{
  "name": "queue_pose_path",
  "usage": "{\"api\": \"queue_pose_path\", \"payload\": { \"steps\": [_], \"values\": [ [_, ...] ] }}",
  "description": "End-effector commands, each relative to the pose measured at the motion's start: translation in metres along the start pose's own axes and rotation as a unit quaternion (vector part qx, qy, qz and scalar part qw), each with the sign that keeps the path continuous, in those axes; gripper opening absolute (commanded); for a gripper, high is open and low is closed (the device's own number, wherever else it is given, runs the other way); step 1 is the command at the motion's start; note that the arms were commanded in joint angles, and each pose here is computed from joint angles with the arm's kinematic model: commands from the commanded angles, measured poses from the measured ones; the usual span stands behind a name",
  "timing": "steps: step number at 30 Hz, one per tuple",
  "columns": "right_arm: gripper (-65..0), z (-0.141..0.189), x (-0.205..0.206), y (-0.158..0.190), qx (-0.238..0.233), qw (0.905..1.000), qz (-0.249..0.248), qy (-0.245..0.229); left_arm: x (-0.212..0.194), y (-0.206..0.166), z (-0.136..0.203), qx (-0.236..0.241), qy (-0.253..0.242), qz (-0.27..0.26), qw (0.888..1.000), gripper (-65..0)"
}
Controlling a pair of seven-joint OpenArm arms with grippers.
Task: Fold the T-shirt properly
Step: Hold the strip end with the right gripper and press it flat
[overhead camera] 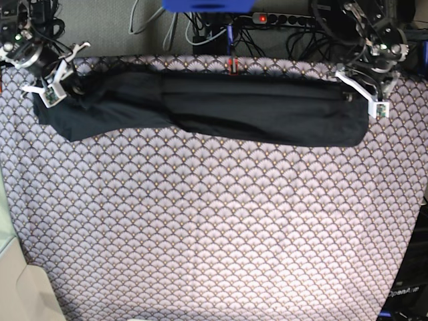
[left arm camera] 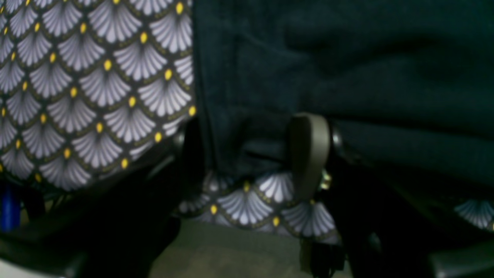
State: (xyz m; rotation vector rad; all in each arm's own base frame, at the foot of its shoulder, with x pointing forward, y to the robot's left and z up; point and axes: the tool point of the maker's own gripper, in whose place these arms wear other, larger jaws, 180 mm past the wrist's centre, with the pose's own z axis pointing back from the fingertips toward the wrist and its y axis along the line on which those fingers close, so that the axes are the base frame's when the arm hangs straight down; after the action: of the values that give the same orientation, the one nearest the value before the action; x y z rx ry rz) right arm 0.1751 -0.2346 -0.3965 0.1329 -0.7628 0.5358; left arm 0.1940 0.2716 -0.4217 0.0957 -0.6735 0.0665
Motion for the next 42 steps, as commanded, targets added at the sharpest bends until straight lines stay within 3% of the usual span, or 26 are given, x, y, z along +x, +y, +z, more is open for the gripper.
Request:
{"api": "queue_pose_path", "payload": {
  "steps": [1, 6, 9, 25, 30, 42],
  "values": [
    [-49.0, 0.004, 0.008, -0.006, -0.005, 0.9999, 0.005, -0.013, 0.009, 0.005, 0.003, 0.005, -0.015, -0.004, 1.0, -32.1],
    [-33.9, 0.004, 0.008, -0.008, -0.006, 0.9999, 0.008, -0.012, 0.009, 0.005, 0.003, 0.005, -0.015, -0.004, 1.0, -32.1],
    [-29.6, 0.007, 0.007, -0.013, -0.014, 0.9998, 0.009, -0.01, 0.009, 0.005, 0.003, 0.005, -0.015, -0.004, 1.0, -32.1],
    [-29.0, 0.034, -0.036, -0.081, -0.093, 0.9946, -0.026, 0.038, 0.01, 0.004, 0.003, 0.003, -0.018, -0.003, 1.0, -32.1],
    [-29.0, 0.048, -0.026, -0.101, -0.127, 0.9913, -0.032, 0.006, 0.01, 0.004, 0.003, 0.004, -0.019, -0.002, 1.0, -32.1],
    [-29.0, 0.047, -0.009, -0.116, -0.148, 0.9885, -0.029, -0.017, 0.013, 0.003, 0.005, 0.004, -0.023, -0.003, 1.0, -31.9]
  ]
}}
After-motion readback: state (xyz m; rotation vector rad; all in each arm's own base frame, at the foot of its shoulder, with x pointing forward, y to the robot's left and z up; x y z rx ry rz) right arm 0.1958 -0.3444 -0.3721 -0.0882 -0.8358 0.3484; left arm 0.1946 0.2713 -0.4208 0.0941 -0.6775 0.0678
